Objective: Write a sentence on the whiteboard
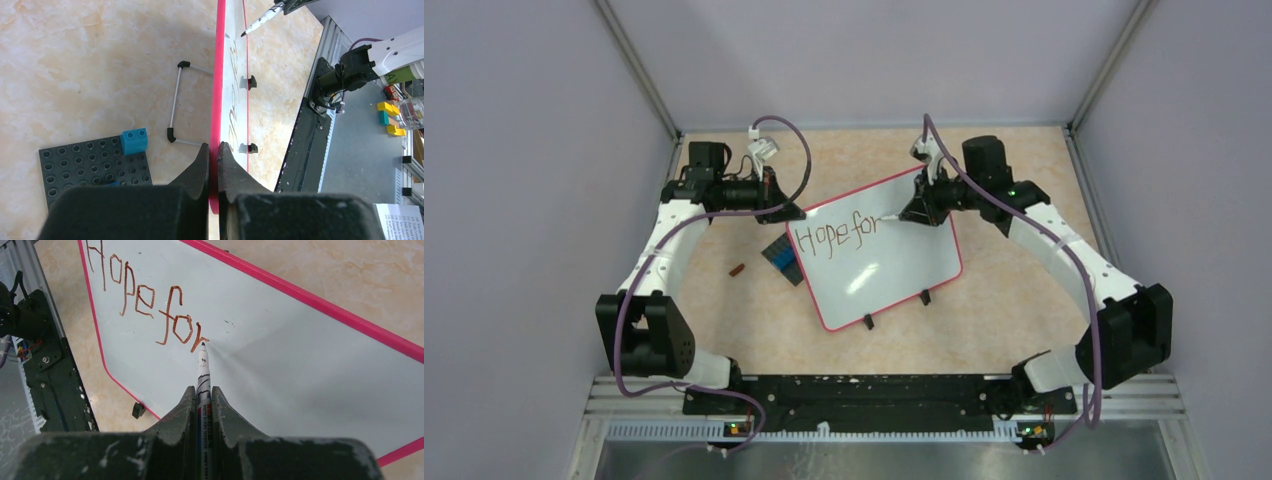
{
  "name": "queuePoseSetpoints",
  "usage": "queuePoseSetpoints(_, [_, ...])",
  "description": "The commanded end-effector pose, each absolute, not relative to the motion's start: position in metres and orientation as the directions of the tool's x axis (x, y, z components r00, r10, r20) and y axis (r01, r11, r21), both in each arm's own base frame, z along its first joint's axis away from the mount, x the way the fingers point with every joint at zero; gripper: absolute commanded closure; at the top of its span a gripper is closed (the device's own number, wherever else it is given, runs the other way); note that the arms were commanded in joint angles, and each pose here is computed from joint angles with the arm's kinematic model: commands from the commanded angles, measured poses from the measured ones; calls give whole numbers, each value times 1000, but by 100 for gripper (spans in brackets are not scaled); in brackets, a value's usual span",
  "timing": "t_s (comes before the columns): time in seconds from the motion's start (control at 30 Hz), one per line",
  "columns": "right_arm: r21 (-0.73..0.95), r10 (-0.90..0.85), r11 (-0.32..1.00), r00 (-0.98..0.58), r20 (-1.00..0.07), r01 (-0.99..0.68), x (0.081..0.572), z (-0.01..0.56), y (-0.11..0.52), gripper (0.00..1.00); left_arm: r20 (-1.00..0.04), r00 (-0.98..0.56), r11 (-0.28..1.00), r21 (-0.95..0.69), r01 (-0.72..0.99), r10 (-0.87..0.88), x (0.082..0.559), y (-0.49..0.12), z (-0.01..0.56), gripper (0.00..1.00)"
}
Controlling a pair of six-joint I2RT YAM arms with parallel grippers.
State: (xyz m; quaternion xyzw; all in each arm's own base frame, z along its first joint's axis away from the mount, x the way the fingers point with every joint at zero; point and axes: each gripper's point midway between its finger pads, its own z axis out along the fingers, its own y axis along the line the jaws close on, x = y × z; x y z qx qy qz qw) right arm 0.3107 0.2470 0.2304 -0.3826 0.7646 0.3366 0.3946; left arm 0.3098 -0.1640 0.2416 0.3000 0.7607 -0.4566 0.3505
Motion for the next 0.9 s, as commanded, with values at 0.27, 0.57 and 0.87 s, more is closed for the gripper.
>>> queuePoseSetpoints(0.27, [142, -266, 499, -308, -914, -855, 319, 270, 222, 100, -802, -572, 445, -456, 771, 170, 312, -160, 226, 100])
queuePoseSetpoints(0.57, [139, -281, 512, -318, -906, -848, 326, 258, 222, 100, -802, -573, 442, -457, 772, 172, 312, -161, 225, 100])
queuePoseSetpoints(0.87, [148, -301, 482, -322, -898, -863, 321, 252, 236, 100, -805, -568, 442, -452, 775, 173, 312, -161, 226, 100])
